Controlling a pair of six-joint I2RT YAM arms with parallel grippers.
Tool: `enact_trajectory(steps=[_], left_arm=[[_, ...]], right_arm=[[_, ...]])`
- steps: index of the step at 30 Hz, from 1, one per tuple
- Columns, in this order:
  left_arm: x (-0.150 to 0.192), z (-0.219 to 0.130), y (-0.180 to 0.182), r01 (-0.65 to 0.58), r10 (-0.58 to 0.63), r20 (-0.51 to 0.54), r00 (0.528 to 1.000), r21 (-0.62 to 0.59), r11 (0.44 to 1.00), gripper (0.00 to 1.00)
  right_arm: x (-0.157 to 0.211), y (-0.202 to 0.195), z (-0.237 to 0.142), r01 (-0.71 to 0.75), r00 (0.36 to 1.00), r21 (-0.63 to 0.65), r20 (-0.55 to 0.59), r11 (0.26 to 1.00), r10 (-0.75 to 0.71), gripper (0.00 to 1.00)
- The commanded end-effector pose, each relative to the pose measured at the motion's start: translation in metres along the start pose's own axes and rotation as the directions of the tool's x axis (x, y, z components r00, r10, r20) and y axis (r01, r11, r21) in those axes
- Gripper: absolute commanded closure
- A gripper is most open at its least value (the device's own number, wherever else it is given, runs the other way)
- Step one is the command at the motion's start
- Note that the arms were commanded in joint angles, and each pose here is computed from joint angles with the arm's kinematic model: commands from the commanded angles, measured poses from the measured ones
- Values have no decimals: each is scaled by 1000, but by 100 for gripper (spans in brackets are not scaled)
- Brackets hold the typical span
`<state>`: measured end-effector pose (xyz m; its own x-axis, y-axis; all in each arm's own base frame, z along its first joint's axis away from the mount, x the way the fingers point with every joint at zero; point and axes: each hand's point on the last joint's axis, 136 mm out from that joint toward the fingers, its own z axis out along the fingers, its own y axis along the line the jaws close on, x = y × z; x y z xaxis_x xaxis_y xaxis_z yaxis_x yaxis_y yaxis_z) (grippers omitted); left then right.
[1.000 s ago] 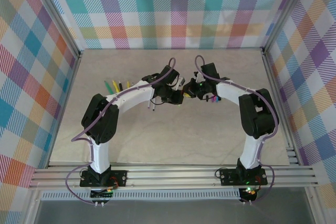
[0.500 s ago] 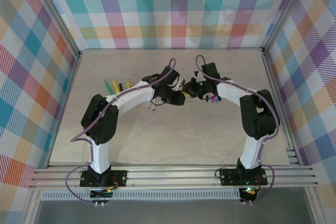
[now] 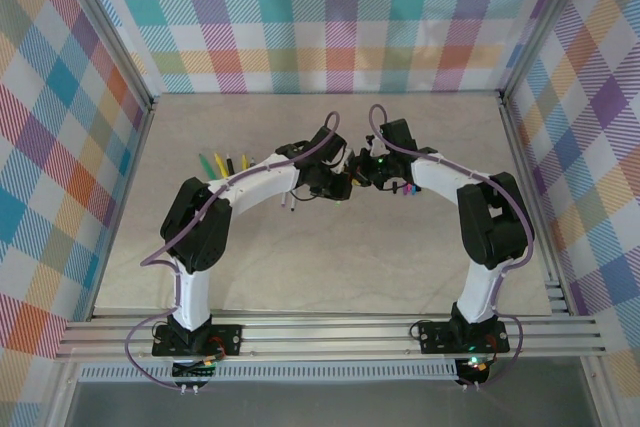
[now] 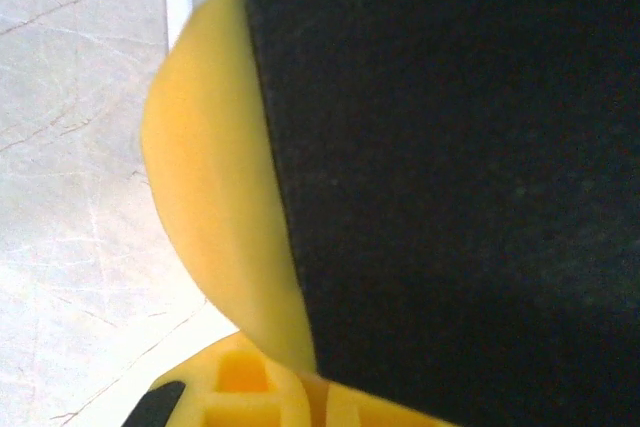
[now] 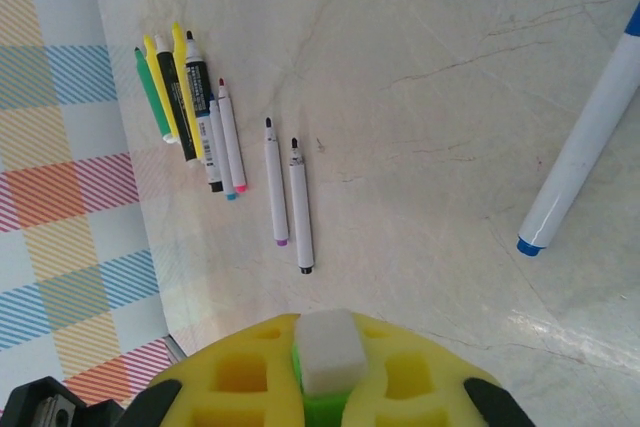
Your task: Open the pen caps
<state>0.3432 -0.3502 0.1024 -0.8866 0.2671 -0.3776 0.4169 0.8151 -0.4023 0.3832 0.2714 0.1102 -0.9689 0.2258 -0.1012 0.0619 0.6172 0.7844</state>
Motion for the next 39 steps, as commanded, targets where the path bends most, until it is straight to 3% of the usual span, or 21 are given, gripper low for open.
enact_trajectory(steps=[1, 6, 9, 13, 18, 28, 39], left_arm=[[36, -6, -23, -9, 15, -69, 998, 81, 997, 100], [167, -35, -72, -38, 70, -197, 978, 163, 986, 100], [189, -60, -54, -33, 48, -165, 985, 93, 995, 100], [161, -85, -13, -9, 8, -66, 998, -15, 1000, 100], [113, -88, 24, 27, -25, 18, 1000, -99, 995, 100], [52, -33, 84, 72, -81, -19, 997, -292, 954, 100], [32, -9, 126, 75, -109, -52, 993, -444, 893, 100]], right_arm=[[-21, 13, -15, 39, 998, 32, 49, 999, -41, 100], [-132, -4, -33, -56, 983, 68, 179, 996, 43, 100], [-162, 5, -38, -56, 977, 39, 206, 998, 47, 100], [-155, 4, -36, -58, 980, 41, 195, 998, 49, 100], [-131, -20, -42, -56, 982, 127, 185, 990, 32, 100], [-75, -68, -51, 8, 988, 400, 140, 917, -69, 100], [-55, -101, -37, 38, 994, 521, 68, 853, -86, 100]])
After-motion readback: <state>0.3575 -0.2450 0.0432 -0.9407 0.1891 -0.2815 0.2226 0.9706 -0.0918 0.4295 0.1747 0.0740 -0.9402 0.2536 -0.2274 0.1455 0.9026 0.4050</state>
